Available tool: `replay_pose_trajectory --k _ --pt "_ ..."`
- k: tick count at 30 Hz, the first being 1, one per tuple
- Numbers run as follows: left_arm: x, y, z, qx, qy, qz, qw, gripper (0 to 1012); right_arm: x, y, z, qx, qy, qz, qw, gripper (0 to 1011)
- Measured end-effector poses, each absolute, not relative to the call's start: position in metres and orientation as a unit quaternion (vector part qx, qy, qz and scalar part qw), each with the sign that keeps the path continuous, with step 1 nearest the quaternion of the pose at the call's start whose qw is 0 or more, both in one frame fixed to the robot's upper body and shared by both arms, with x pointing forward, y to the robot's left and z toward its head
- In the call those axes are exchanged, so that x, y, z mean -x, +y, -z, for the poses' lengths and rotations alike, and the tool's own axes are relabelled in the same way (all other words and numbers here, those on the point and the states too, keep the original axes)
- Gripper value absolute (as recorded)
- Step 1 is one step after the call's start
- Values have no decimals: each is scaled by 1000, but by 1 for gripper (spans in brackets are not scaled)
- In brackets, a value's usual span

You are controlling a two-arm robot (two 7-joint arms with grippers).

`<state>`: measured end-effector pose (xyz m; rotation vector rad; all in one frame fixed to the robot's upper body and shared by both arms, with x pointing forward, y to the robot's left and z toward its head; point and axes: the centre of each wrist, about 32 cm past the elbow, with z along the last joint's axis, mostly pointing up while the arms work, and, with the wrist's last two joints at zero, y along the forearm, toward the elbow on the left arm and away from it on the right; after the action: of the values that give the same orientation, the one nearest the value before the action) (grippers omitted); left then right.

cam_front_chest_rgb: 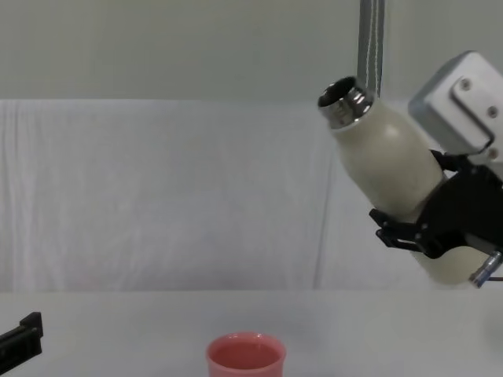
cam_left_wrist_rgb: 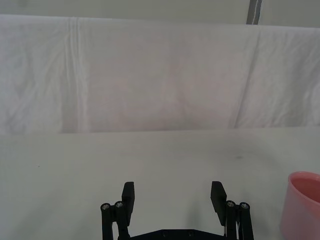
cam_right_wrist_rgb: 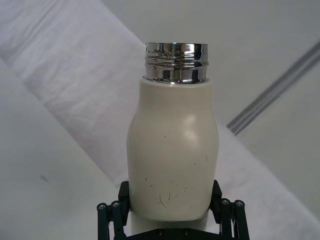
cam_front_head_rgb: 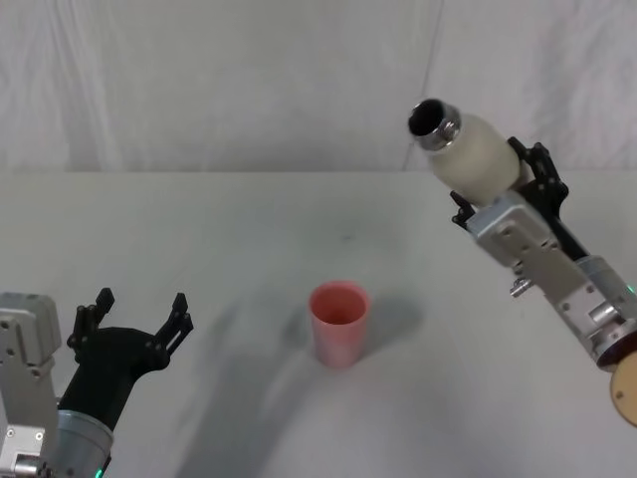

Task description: Grasp the thermos with one hand and pour water into the cup lid.

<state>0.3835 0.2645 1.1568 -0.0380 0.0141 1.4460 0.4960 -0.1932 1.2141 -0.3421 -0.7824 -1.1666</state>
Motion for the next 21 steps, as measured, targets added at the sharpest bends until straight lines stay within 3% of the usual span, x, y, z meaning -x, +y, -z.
replay_pose_trajectory --k 21 --pt "-384 265 -1157 17 6 -662 750 1001 -505 -223 -1192 13 -176 571 801 955"
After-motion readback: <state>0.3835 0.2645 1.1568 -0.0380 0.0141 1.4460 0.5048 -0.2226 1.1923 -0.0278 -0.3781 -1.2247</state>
